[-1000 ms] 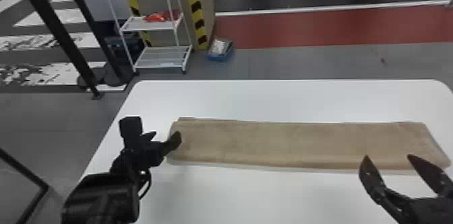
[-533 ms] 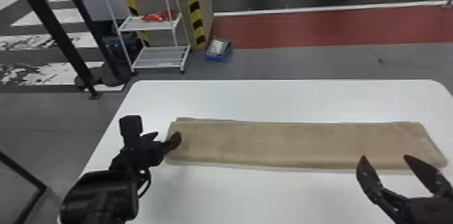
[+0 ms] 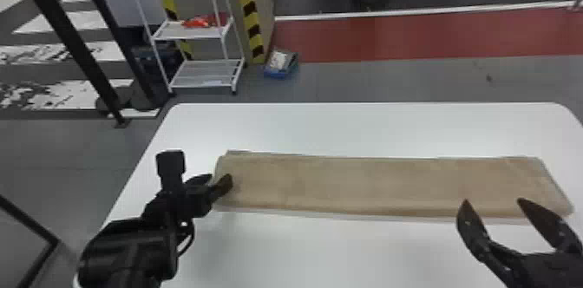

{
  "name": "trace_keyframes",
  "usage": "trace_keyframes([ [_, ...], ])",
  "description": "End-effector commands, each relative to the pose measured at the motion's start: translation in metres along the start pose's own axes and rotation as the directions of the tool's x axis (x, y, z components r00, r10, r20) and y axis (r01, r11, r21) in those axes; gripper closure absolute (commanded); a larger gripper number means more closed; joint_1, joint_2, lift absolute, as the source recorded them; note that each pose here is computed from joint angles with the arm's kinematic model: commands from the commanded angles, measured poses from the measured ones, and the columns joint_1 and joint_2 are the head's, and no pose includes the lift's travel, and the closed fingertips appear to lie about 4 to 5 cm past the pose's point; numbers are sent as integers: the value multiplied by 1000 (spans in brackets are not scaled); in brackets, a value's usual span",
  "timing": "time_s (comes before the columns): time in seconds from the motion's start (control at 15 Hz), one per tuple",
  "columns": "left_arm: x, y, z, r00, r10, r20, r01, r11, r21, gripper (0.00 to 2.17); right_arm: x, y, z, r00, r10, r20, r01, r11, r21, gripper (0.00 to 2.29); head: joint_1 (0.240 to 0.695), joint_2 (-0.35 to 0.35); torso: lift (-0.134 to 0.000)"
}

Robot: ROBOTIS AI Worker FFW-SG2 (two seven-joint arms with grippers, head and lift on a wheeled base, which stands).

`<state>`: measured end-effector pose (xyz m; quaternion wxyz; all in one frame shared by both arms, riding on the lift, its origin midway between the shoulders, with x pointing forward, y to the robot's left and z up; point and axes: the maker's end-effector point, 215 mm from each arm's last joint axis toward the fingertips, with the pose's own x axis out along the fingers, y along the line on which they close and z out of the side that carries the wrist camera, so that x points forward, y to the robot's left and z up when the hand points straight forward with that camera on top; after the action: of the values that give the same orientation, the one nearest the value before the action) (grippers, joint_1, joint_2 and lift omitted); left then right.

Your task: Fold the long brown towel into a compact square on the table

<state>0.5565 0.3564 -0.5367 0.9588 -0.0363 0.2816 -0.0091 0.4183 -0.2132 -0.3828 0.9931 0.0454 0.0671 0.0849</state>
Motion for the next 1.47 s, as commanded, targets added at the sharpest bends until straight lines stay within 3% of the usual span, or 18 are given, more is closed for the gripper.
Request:
trace_keyframes([
  [0.0, 0, -2, -4, 1000, -7, -13, 7, 1000, -2, 653, 0, 0, 0, 1000, -2, 1, 2, 1000, 3, 144, 695, 163, -57],
  [0.2, -3, 1, 0, 1000, -1, 0, 1, 1000, -13, 1342, 0, 0, 0, 1000, -1, 2, 1, 1000, 6, 144, 695, 160, -57],
  [0.33, -10, 0, 10, 999, 5, 33, -4, 1000, -22, 1352, 1, 0, -1, 1000, -2, 1, 2, 1000, 8, 144, 695, 162, -57],
  [0.53, -28, -24, 32, 998, -46, 40, 50, 994, -94, 1352, 3, -2, -3, 1000, -5, -2, 5, 1000, 8, 144, 695, 162, -57],
  [0.73, -44, -79, 73, 991, -112, 69, 119, 987, -109, 1352, 4, -7, -6, 1000, -12, -5, 12, 1000, 21, 144, 695, 135, -57],
  [0.87, -49, -132, 87, 984, -166, 58, 170, 983, -75, 1352, 2, -20, -2, 999, -33, 9, 33, 999, 37, 144, 695, 105, -57],
  [1.07, -48, -241, 107, 962, -270, 41, 271, 963, -9, 1352, -6, -55, -2, 997, -73, 15, 72, 995, 65, 144, 695, -13, -57],
  [1.2, -38, -295, 91, 955, -297, -7, 296, 952, 73, 1352, -7, -72, -5, 996, -83, 17, 82, 994, 72, 144, 695, -96, -57],
  [1.33, -21, -323, 67, 951, -309, -32, 310, 943, 121, 1345, -5, -79, -9, 997, -82, 14, 81, 994, 75, 144, 695, -207, -57],
  [1.4, -15, -334, 54, 947, -316, -50, 320, 937, 139, 1295, -5, -85, -10, 996, -92, 14, 90, 993, 76, 144, 695, -228, -57],
])
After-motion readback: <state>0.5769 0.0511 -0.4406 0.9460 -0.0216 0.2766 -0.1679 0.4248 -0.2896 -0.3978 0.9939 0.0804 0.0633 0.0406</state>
